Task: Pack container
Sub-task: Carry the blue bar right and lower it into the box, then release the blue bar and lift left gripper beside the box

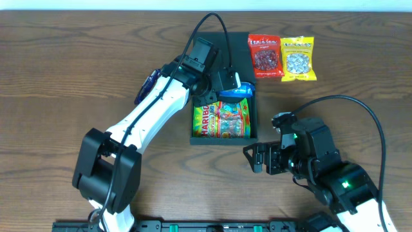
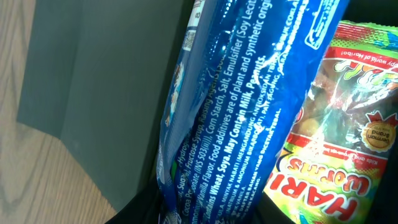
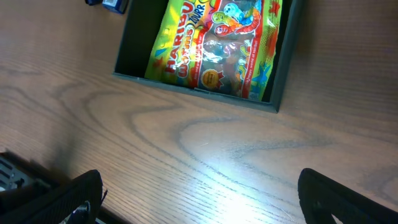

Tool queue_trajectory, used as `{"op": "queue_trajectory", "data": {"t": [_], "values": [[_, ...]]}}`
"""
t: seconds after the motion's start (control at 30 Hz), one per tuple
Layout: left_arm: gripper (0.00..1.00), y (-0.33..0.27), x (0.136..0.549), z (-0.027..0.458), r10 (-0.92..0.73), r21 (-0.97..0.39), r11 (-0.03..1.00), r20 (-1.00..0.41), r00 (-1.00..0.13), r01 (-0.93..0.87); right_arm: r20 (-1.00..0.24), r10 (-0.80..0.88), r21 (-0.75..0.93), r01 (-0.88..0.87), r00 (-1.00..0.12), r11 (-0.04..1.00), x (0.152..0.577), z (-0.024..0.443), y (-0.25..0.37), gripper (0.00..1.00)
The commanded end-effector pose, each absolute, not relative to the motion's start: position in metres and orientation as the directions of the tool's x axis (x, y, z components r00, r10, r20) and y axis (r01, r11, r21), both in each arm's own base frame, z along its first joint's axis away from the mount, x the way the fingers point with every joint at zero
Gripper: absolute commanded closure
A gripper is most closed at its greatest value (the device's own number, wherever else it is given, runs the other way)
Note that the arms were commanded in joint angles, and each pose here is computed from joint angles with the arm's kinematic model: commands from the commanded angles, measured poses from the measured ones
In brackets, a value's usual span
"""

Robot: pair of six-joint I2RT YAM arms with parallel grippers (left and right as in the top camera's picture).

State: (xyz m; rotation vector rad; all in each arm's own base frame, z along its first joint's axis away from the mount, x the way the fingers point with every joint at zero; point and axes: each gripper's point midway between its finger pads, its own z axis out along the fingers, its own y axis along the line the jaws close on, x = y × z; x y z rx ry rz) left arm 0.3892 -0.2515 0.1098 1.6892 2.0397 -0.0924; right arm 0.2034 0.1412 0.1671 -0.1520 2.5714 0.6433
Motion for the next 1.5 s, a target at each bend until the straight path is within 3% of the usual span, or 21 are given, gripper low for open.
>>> {"op": "queue_trajectory", "data": {"t": [0.0, 0.13, 0.17, 0.23, 0.27, 0.4, 0.7, 0.9, 1.23, 1.47], "values": [[0.84, -0.259, 0.395, 0.115, 0.9, 0.265, 0.206, -0.429, -0.076, 0.942, -0.493, 0.009, 0.418, -0.228, -0.87, 0.879, 0.205, 0.174, 0.142, 0.01], [0.84, -0.26, 0.396, 0.115, 0.9, 0.274, 0.2, -0.43, -0.066, 0.941, -0.493, 0.009, 0.418, -0.228, -0.87, 0.879, 0.205, 0.174, 0.142, 0.01], [0.77, -0.26, 0.396, 0.115, 0.901, 0.275, 0.199, -0.429, -0.065, 0.941, -0.493, 0.009, 0.418, -0.228, -0.87, 0.879, 0.205, 0.174, 0.142, 0.01], [0.33, -0.26, 0.396, 0.115, 0.901, 0.274, 0.199, -0.429, -0.066, 0.941, -0.493, 0.009, 0.418, -0.228, -0.87, 0.879, 0.205, 0.174, 0.142, 0.01], [0.04, -0.26, 0.396, 0.115, 0.9, 0.273, 0.202, -0.43, -0.069, 0.94, -0.493, 0.009, 0.418, -0.228, -0.87, 0.879, 0.205, 0.174, 0.142, 0.01], [0.05, -0.254, 0.401, 0.115, 0.89, 0.265, 0.29, -0.428, -0.158, 0.92, -0.493, 0.008, 0.418, -0.228, -0.87, 0.879, 0.205, 0.174, 0.142, 0.01], [0.05, -0.226, 0.412, 0.116, 0.698, 0.192, 0.688, -0.441, -0.564, 0.7, -0.493, 0.009, 0.418, -0.228, -0.87, 0.879, 0.205, 0.174, 0.142, 0.01], [0.05, -0.21, 0.399, 0.148, 0.549, 0.139, 0.818, -0.478, -0.686, 0.558, -0.493, 0.009, 0.418, -0.228, -0.87, 0.879, 0.205, 0.174, 0.142, 0.01], [0.05, -0.178, 0.356, 0.239, 0.365, 0.058, 0.908, -0.597, -0.714, 0.415, -0.493, 0.009, 0.418, -0.228, -0.87, 0.879, 0.205, 0.174, 0.142, 0.01], [0.05, -0.15, 0.305, 0.236, 0.338, 0.032, 0.93, -0.47, -0.816, 0.366, -0.493, 0.009, 0.418, -0.228, -0.87, 0.879, 0.205, 0.174, 0.142, 0.01]]}}
